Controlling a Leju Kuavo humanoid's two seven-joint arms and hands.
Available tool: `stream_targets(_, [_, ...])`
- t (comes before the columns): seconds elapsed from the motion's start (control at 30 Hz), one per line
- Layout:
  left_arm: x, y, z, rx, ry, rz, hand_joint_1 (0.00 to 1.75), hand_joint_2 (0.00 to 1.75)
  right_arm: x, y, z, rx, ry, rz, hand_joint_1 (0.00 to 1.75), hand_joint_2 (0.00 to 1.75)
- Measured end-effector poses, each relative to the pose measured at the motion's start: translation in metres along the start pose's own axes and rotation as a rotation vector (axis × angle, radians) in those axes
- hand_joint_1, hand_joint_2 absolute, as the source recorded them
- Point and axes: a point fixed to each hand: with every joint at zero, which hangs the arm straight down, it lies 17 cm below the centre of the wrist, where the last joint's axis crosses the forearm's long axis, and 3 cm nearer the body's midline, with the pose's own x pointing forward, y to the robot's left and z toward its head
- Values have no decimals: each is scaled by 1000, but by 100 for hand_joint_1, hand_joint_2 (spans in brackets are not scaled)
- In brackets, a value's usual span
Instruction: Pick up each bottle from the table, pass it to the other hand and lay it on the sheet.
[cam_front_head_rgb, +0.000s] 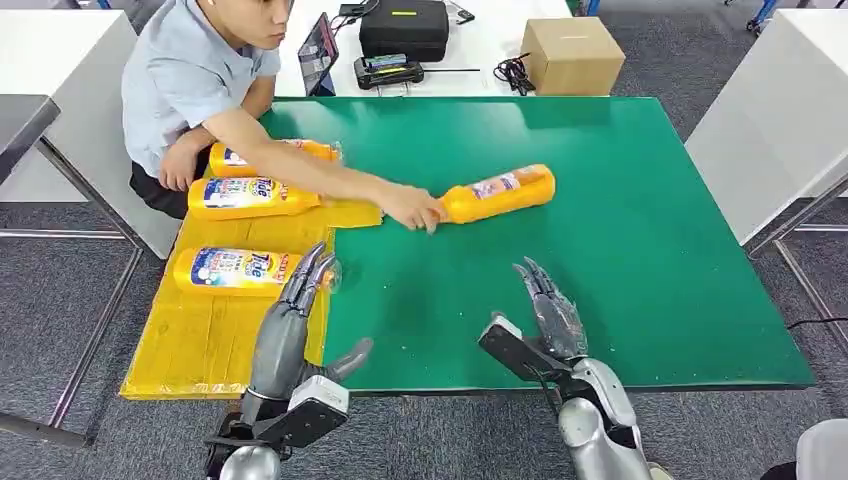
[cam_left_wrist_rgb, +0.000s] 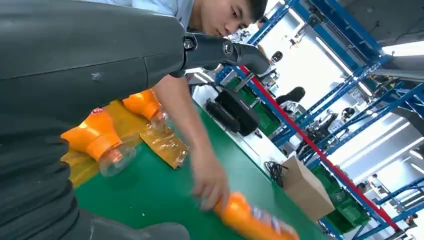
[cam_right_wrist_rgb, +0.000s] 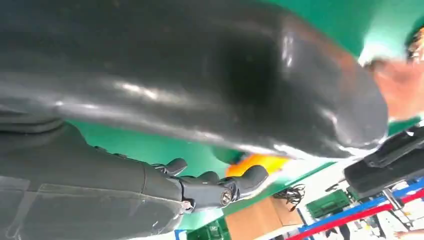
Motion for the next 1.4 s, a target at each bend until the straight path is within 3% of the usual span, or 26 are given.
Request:
stream_targets(0.4, [-1,2,0,4,6,6,0,175,-20,-8,3,31,35,68,0,0])
stream_targets(0.43, [-1,2,0,4,6,6,0,175,-22,-10,3,29,37,92,0,175])
stream_targets(0.67, [0,-7,1,-35,17,29,0,175,-35,-22,-1,63,29,407,0,175])
stream_targets(0.97, [1,-11,0,-43,34,73,0,175,-42,-38,-20,146,-49,621,0,175])
stream_targets(1.17, [4,-11,0,-43,26,76,0,175,-45,-40,-21,191,-79,663,0,175])
stream_targets(1.4, [17,-8,-4,-36,-6,79,0,175,-43,-28,-13,265,-108,539,0,175])
